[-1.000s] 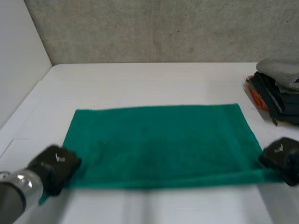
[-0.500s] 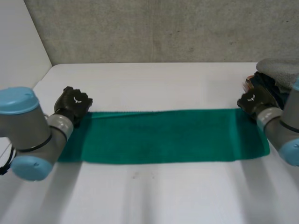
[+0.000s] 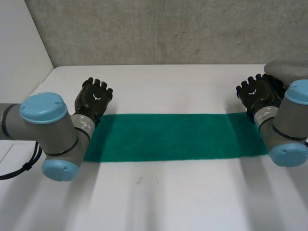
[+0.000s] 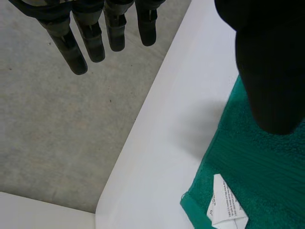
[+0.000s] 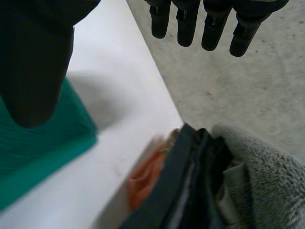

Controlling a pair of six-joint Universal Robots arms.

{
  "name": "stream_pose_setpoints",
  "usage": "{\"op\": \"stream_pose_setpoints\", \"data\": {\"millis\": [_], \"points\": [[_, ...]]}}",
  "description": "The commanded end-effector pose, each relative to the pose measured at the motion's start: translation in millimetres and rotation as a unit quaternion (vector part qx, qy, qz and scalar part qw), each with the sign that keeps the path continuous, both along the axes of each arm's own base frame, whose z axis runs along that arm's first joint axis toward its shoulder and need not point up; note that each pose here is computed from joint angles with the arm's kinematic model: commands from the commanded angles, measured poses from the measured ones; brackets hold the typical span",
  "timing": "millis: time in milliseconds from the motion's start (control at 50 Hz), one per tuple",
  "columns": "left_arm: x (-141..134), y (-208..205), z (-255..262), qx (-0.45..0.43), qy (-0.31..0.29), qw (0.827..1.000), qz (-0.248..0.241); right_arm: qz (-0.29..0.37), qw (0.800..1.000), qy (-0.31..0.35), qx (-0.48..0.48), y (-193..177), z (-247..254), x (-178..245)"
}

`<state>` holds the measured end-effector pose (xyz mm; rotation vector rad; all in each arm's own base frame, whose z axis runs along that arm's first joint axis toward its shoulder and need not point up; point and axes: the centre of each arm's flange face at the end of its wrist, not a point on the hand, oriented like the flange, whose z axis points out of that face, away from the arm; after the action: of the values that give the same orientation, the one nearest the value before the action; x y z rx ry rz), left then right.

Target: Fold the laundry.

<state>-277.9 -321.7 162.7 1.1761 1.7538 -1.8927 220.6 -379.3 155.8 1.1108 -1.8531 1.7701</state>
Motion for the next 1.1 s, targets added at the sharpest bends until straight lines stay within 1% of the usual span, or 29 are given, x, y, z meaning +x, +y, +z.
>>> {"op": "stream_pose_setpoints", "data": {"millis": [20,100,160,380,460,480,540,560,620,640,700,760,840,860,920,940,980,1000,1060,1080,1100], "points": [[13.8,23.7,13.7,0.017,0.036,0.999,0.007,0.020,0.989,-0.067,0.132,40.4,0.8,-26.9],[19.3,35.1,13.4,0.042,0.077,0.996,0.011,0.004,0.982,-0.082,0.173,41.7,-11.5,-52.4],[22.5,38.7,10.1,0.057,0.096,0.994,0.015,0.002,0.979,-0.088,0.182,42.2,-15.4,-59.2],[23.5,39.7,7.0,0.064,0.101,0.993,0.018,-0.006,0.979,-0.084,0.187,36.3,-27.3,-63.2],[23.9,40.3,8.4,0.063,0.101,0.993,0.018,-0.045,0.983,-0.068,0.162,29.3,-25.3,-77.9],[24.1,40.5,9.9,0.061,0.102,0.993,0.019,-0.066,0.986,-0.053,0.142,26.5,-21.8,-85.8],[24.8,42.2,17.7,0.053,0.106,0.993,0.018,-0.095,0.989,-0.017,0.112,26.9,-8.9,-100.9],[25.0,43.0,19.1,0.052,0.107,0.993,0.017,-0.114,0.988,0.019,0.100,26.7,-2.3,-116.1],[25.9,45.2,22.5,0.049,0.109,0.993,0.016,-0.138,0.984,0.078,0.087,24.6,1.3,-140.0],[26.5,45.2,23.7,0.047,0.111,0.993,0.017,-0.147,0.979,0.112,0.084,22.9,1.8,-152.2],[27.4,47.3,24.4,0.048,0.110,0.993,0.017,-0.158,0.972,0.156,0.073,17.6,6.7,-165.8],[28.8,49.4,23.2,0.051,0.109,0.993,0.018,-0.156,0.973,0.160,0.062,17.1,11.2,-159.4],[29.4,50.5,27.0,0.047,0.112,0.992,0.019,-0.088,0.987,0.133,0.007,21.2,29.0,-101.4],[29.4,50.6,28.0,0.045,0.112,0.992,0.018,-0.057,0.992,0.113,-0.017,26.0,36.2,-76.0],[30.3,51.3,33.8,0.039,0.116,0.992,0.018,-0.001,0.995,0.082,-0.059,37.9,47.6,-36.0],[30.5,51.4,35.4,0.036,0.117,0.992,0.019,0.049,0.993,0.064,-0.084,50.7,52.0,-5.8],[30.3,52.4,39.6,0.031,0.120,0.992,0.017,0.118,0.986,0.050,-0.111,71.0,54.8,30.9],[30.6,53.0,40.6,0.030,0.120,0.992,0.017,0.171,0.976,0.043,-0.128,89.5,55.1,56.7],[31.0,55.5,43.4,0.028,0.124,0.992,0.016,0.251,0.957,0.033,-0.141,120.6,48.0,94.5],[30.9,55.7,44.0,0.028,0.126,0.991,0.015,0.303,0.943,0.030,-0.137,141.5,33.3,117.9],[30.6,56.1,44.5,0.028,0.128,0.991,0.015,0.325,0.935,0.029,-0.137,150.4,27.1,127.9]]}}
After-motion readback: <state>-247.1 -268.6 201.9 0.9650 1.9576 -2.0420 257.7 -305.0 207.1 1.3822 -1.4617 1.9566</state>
